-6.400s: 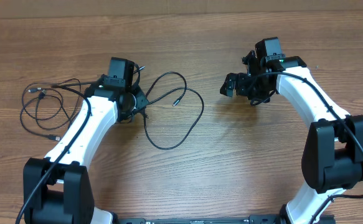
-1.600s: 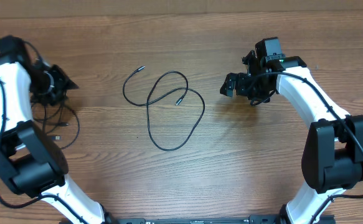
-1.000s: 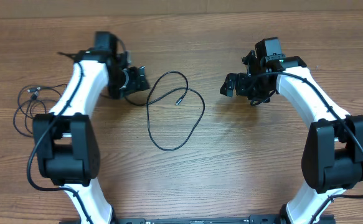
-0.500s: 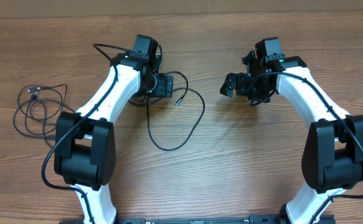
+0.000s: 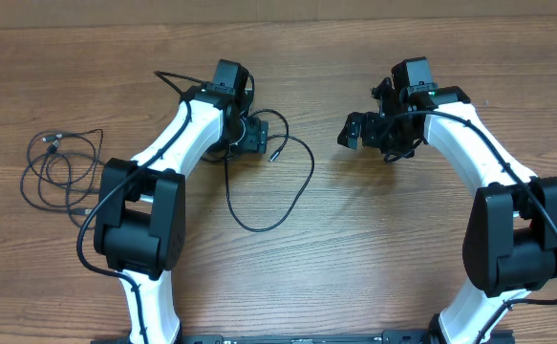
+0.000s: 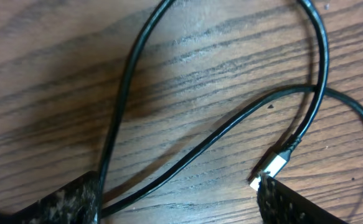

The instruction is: Untangle cables

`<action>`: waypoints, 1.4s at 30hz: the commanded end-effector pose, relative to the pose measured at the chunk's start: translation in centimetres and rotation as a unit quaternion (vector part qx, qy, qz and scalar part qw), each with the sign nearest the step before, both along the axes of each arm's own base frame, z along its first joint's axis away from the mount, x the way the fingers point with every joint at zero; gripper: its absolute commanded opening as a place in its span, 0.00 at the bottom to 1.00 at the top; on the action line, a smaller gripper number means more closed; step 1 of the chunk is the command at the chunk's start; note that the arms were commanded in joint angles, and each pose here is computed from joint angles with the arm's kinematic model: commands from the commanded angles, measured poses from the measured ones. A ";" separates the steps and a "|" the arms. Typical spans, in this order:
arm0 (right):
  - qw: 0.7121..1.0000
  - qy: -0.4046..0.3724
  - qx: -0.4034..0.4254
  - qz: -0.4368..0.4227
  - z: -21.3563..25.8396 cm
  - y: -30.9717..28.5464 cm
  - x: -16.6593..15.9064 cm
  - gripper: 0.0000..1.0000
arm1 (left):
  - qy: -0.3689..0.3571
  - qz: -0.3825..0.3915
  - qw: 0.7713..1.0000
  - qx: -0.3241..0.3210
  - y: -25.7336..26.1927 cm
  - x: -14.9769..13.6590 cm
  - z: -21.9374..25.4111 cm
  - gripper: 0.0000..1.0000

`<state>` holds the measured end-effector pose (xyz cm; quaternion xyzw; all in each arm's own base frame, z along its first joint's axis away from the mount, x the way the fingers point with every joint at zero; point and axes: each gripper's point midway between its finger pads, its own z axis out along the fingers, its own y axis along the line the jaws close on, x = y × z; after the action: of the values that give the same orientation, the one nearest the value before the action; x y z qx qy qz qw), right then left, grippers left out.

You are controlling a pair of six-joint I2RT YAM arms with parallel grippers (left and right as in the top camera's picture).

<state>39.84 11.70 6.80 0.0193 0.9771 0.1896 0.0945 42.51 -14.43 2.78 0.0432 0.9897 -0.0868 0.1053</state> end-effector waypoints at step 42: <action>1.000 -0.012 -0.001 0.000 0.8 0.0 0.0 1.00 | 0.020 -0.013 1.000 -0.011 -1.6 -0.6 -2.5 0.81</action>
<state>39.82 11.68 6.80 0.0194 0.9772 0.1895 0.0942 42.47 -15.69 1.09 0.0537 0.9892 -0.0961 0.0966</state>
